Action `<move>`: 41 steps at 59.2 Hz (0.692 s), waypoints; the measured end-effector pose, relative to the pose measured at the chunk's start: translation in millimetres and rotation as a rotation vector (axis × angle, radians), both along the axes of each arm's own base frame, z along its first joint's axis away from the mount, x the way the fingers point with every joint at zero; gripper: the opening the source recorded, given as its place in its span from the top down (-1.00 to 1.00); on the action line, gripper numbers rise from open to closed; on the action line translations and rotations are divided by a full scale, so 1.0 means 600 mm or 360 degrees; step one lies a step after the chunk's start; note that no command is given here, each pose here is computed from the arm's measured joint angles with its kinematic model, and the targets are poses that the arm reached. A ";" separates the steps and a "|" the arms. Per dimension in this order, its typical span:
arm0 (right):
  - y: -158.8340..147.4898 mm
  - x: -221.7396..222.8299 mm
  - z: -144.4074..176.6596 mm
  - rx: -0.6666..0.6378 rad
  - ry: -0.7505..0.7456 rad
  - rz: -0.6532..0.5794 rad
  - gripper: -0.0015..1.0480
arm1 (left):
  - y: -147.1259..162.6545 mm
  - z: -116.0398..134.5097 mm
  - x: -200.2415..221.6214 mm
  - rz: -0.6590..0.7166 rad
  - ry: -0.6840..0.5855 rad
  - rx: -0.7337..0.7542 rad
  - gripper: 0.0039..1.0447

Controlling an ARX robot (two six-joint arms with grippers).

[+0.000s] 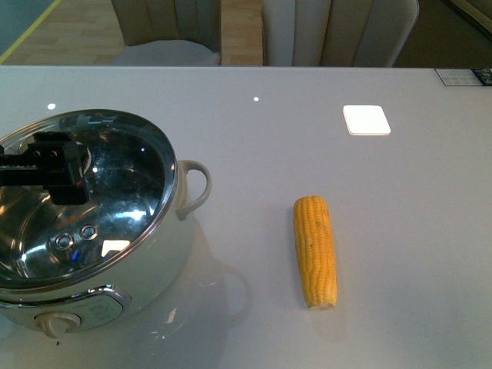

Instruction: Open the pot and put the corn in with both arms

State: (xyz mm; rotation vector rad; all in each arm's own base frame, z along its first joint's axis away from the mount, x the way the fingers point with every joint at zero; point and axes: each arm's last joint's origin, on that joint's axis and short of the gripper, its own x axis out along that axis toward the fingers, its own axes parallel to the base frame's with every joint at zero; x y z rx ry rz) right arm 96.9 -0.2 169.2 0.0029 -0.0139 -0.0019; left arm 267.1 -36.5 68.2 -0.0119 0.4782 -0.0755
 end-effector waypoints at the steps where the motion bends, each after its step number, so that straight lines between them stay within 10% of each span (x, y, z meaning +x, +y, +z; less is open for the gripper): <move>1: 0.000 0.000 0.000 0.0000 0.0000 0.0000 -0.83 | -0.001 -0.002 0.000 -0.0003 0.0000 0.0004 -0.87; 14: 0.000 0.000 0.000 0.0000 0.0000 -0.0001 -0.83 | -0.012 -0.007 0.002 -0.0019 -0.0018 0.0079 -0.85; 31: 0.000 0.000 0.000 0.0000 0.0000 -0.0001 -0.83 | -0.024 -0.005 0.001 -0.0060 -0.0041 0.0155 0.11; 41: 0.000 0.000 0.000 0.0000 0.0000 0.0000 -0.83 | -0.024 -0.004 0.001 -0.0049 -0.0046 0.0166 0.15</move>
